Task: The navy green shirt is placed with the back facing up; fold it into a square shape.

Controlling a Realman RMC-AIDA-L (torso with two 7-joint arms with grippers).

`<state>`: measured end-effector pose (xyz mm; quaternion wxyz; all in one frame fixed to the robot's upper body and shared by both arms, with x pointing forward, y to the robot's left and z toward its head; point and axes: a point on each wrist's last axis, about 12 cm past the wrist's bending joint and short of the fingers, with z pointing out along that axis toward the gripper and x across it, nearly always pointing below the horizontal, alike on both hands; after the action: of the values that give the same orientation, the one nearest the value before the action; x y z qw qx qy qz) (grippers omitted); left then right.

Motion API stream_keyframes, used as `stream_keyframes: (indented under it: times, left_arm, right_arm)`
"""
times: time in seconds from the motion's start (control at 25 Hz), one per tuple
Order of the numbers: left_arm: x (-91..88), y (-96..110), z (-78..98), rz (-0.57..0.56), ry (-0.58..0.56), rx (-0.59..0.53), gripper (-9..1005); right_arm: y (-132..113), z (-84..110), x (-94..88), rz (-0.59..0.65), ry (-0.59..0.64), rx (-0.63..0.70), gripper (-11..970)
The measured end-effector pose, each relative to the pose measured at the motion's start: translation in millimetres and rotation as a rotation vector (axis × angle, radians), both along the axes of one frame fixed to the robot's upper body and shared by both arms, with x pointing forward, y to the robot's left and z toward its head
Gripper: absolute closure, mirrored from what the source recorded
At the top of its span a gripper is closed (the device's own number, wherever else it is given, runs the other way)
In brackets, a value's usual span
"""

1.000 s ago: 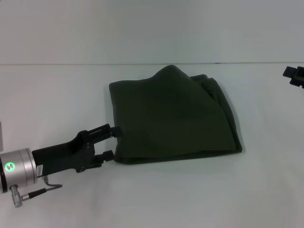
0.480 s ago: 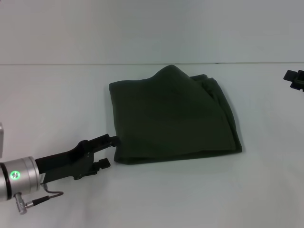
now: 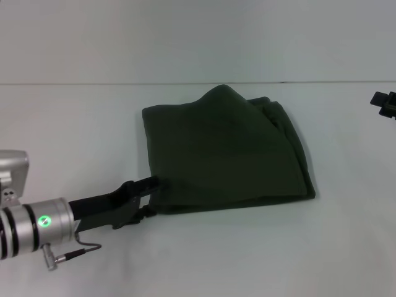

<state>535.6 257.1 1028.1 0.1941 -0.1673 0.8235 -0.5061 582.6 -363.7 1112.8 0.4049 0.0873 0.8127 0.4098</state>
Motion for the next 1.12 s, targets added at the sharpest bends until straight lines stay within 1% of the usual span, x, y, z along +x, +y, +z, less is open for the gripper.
stream_keyframes:
  times: [0.12,0.32,0.56,1.0,1.12]
  left_arm:
    - [6.5,-7.2,1.3,-0.013,-0.005,0.010,66]
    - [10.5,-11.1,2.3,0.001,-0.018,0.015,173]
    - [10.0,-10.0,2.7,-0.001,-0.023,0.014,428]
    - [8.0,-13.4,6.1,-0.063,-0.053,0.014,692]
    - [5.3,-15.6,9.9,-0.109,-0.077,-0.003,834]
  right_arm:
    - [-0.6,0.2,-0.1,-0.003,-0.001,0.002,465]
    - [-2.1,-0.5,-1.4,-0.010,-0.001,0.006,466]
    - [-2.2,-1.4,-2.3,-0.013,0.000,0.010,465]
    - [-0.7,-2.7,-2.7,-0.012,0.003,0.016,466]
    - [-1.5,-5.2,-3.9,-0.019,0.012,0.027,466]
